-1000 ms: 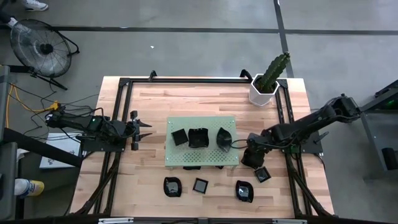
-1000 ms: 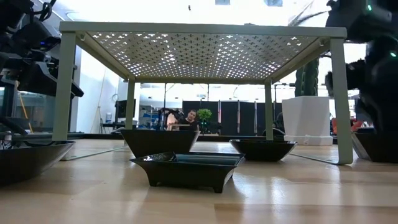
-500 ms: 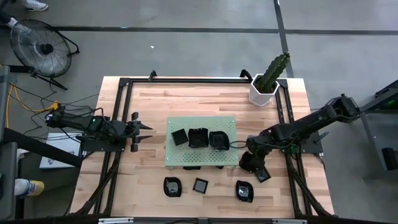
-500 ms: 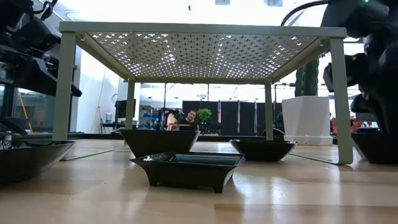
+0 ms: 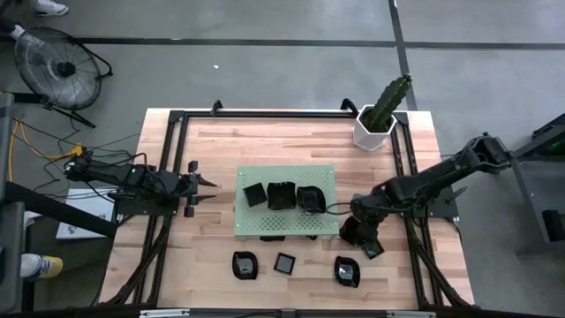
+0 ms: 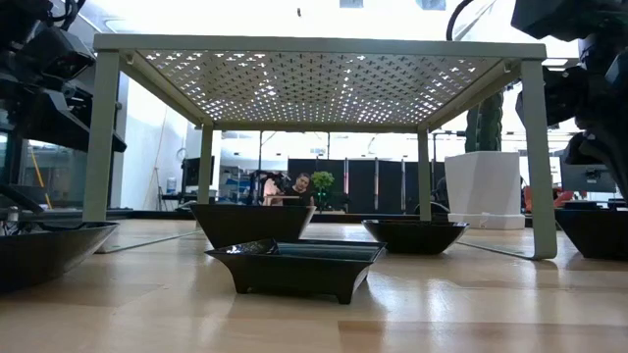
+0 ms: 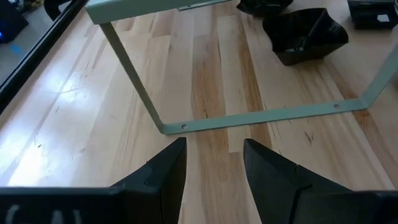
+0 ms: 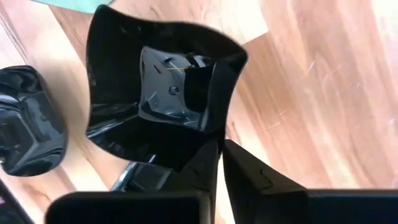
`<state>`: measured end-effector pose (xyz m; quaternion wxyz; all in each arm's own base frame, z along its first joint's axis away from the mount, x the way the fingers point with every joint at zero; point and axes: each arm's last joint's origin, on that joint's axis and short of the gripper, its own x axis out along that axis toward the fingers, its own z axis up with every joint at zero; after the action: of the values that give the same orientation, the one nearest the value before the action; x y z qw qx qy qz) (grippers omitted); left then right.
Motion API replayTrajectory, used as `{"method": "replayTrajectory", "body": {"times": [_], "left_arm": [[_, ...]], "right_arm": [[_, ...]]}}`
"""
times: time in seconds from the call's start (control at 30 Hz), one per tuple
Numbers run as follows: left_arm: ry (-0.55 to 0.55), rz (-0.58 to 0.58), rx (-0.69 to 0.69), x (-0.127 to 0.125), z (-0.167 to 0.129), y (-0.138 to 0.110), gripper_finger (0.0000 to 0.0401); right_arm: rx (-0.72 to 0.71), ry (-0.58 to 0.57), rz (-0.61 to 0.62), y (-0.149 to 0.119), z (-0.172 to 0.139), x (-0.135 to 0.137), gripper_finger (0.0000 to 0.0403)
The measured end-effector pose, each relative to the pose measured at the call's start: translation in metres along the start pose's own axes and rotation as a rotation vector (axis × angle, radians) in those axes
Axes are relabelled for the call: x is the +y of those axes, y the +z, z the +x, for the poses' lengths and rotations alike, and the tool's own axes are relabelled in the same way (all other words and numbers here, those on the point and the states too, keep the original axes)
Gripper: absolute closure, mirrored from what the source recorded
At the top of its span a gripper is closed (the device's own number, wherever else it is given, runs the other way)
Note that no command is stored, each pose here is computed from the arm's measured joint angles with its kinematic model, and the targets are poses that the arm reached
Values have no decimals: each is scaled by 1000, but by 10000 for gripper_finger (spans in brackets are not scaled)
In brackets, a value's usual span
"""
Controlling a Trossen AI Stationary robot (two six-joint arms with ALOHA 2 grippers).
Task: Pick & Place Mini shaped plates
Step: Stack the black wave square shaped bowl on top of the black wave square shaped bowl on the shelf
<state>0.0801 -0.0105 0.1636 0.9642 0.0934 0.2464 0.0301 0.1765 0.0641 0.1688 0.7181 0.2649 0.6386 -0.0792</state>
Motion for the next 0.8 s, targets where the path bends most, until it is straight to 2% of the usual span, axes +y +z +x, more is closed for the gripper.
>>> {"method": "replayTrajectory", "body": {"times": [0.13,0.3,0.47,0.8], "left_arm": [[-36,5,-7,-1,0,0,245],[-34,6,-9,-1,0,1,245],[-33,6,-10,-1,0,1,245],[-30,5,-13,-1,0,1,245]], "right_arm": [[8,3,33,-4,1,4,360],[-34,-33,38,-6,1,5,303],[-47,1,26,-4,1,8,259],[-68,-19,40,-4,1,7,264]]}}
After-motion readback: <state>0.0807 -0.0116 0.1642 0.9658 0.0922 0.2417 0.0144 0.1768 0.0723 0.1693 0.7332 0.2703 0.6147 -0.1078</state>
